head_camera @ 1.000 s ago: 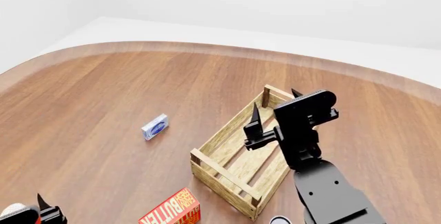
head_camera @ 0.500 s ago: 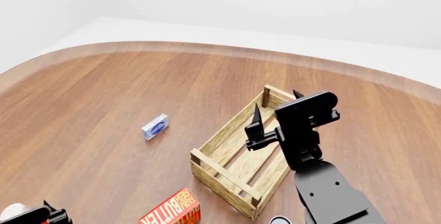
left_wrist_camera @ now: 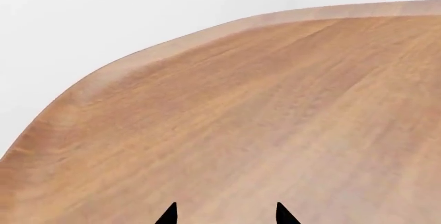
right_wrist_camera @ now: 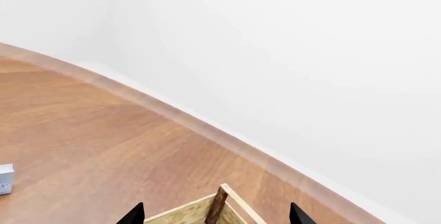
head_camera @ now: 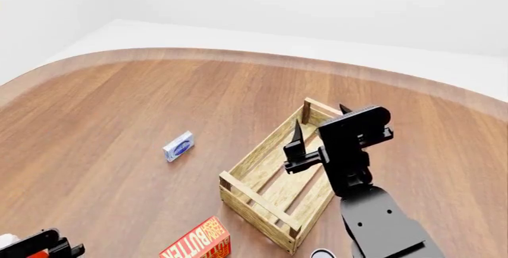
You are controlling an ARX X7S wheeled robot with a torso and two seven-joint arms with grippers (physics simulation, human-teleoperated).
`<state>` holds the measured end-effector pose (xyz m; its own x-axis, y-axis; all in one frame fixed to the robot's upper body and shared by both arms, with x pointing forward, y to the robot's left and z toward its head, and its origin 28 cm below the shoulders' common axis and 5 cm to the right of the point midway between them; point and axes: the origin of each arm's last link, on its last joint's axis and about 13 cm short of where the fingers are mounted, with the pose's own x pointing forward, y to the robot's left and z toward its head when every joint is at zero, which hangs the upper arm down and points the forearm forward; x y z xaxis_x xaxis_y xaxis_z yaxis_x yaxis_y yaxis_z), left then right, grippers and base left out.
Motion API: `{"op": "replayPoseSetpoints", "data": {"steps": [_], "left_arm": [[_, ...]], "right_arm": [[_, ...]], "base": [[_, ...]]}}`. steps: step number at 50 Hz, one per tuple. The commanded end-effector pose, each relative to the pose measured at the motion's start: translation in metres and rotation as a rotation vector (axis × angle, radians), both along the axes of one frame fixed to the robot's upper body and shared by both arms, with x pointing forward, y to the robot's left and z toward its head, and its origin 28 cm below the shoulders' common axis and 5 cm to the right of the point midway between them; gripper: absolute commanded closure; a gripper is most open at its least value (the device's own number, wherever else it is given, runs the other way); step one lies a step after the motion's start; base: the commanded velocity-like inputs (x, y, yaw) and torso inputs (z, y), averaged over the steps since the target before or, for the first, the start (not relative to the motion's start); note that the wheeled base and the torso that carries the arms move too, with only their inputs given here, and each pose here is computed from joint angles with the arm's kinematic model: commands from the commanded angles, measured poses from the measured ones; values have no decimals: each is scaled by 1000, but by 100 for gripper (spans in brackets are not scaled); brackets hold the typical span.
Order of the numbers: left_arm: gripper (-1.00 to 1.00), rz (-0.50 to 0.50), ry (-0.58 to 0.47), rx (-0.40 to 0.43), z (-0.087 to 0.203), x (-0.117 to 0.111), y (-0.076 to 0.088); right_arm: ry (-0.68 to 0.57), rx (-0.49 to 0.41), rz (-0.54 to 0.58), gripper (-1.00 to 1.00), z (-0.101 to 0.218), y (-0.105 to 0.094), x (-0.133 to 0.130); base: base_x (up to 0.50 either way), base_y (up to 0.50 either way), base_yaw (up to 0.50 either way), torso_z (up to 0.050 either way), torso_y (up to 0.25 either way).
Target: Pick up the ketchup, and put it in the wooden tray.
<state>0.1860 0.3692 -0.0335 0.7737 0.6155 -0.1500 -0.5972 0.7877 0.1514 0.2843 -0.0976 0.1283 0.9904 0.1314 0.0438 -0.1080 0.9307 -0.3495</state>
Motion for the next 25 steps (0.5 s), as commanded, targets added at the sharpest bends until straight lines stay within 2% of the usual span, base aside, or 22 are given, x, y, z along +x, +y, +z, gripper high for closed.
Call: {"op": "replayPoseSetpoints", "data": {"steps": [1, 9, 13, 19, 25], "left_arm": [[100, -36, -30, -32, 8, 0, 2], [100, -120, -113, 19, 50, 17, -4], [100, -182, -150, 40, 71, 36, -9], [100, -300, -172, 83, 96, 67, -24], [100, -422, -189, 93, 116, 98, -45]], "right_arm": [[-5, 5, -7, -100, 1, -1, -1], [-28, 24, -18, -100, 8, -4, -2], [-39, 35, -33, -100, 12, -8, -3], [-53, 46, -57, -100, 18, -12, -5], [-63, 47, -85, -100, 23, -19, -9]], "base": [[0, 0, 0, 0, 0], [0, 0, 0, 0, 0], [0, 0, 0, 0, 0], [0, 0, 0, 0, 0], [0, 0, 0, 0, 0]]}}
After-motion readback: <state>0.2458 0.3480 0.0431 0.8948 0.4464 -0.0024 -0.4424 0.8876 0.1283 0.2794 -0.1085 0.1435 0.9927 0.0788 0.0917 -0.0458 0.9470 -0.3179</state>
